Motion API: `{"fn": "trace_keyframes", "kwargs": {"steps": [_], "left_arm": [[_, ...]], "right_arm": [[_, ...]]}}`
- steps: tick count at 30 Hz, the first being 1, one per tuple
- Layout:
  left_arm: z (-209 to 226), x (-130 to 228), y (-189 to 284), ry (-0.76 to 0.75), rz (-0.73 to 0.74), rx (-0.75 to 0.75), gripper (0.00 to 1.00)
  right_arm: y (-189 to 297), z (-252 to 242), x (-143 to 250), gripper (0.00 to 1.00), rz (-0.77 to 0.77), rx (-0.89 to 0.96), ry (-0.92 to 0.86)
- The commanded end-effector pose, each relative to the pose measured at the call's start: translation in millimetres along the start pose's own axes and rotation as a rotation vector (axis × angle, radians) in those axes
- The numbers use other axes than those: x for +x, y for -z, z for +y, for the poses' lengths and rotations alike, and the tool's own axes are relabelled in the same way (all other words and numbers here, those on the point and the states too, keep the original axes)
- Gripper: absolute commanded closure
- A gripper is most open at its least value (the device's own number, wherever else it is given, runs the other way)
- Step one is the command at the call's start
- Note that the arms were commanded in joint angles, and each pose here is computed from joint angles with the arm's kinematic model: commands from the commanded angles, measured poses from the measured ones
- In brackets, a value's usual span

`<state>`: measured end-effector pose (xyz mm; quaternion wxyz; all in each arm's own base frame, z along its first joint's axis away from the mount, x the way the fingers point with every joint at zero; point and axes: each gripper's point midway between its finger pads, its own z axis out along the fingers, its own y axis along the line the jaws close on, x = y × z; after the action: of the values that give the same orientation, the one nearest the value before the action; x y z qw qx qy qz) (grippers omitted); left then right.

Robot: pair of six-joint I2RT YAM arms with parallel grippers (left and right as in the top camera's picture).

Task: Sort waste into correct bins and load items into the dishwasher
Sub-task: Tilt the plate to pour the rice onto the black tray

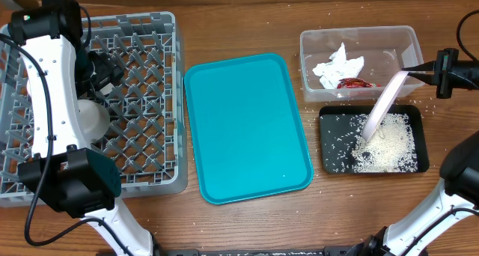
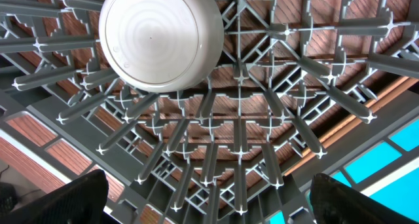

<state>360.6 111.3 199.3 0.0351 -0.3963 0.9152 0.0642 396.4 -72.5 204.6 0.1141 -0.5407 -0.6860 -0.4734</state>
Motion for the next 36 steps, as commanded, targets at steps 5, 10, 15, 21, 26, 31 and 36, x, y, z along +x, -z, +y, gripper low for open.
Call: {"fn": "trace_keyframes", "kwargs": {"steps": [5,10,15,21,26,31,36], "left_arm": [[0.6,-0.6,13.5,0.011,-0.033,0.027,0.00],[0.6,-0.6,13.5,0.011,-0.033,0.027,0.00],[0.5,-0.5,13.3,0.011,-0.033,0.027,0.00],[0.5,-0.5,13.5,0.011,-0.033,0.028,0.00],[0.5,-0.5,13.5,0.011,-0.033,0.028,0.00],[0.6,-0.6,13.5,0.011,-0.033,0.027,0.00],[0.5,-0.5,13.5,0.011,-0.033,0.028,0.00]], "right_arm": [[11.7,5.2,10.0,0.96,-0.019,-0.033,0.039],[24.2,6.2,6.7,0.96,-0.013,-0.081,0.018],[34.0,2.7,-1.6,0.96,-0.021,-0.108,0.008],[36.7,-3.2,-13.8,0.96,-0.034,-0.105,-0.007],[36.7,-0.2,-13.0,0.96,-0.027,-0.123,0.025],[37.7,7.3,-6.2,0.96,0.004,-0.169,0.089],[40.5,32.2,22.7,0.96,0.082,-0.313,0.307]]}}
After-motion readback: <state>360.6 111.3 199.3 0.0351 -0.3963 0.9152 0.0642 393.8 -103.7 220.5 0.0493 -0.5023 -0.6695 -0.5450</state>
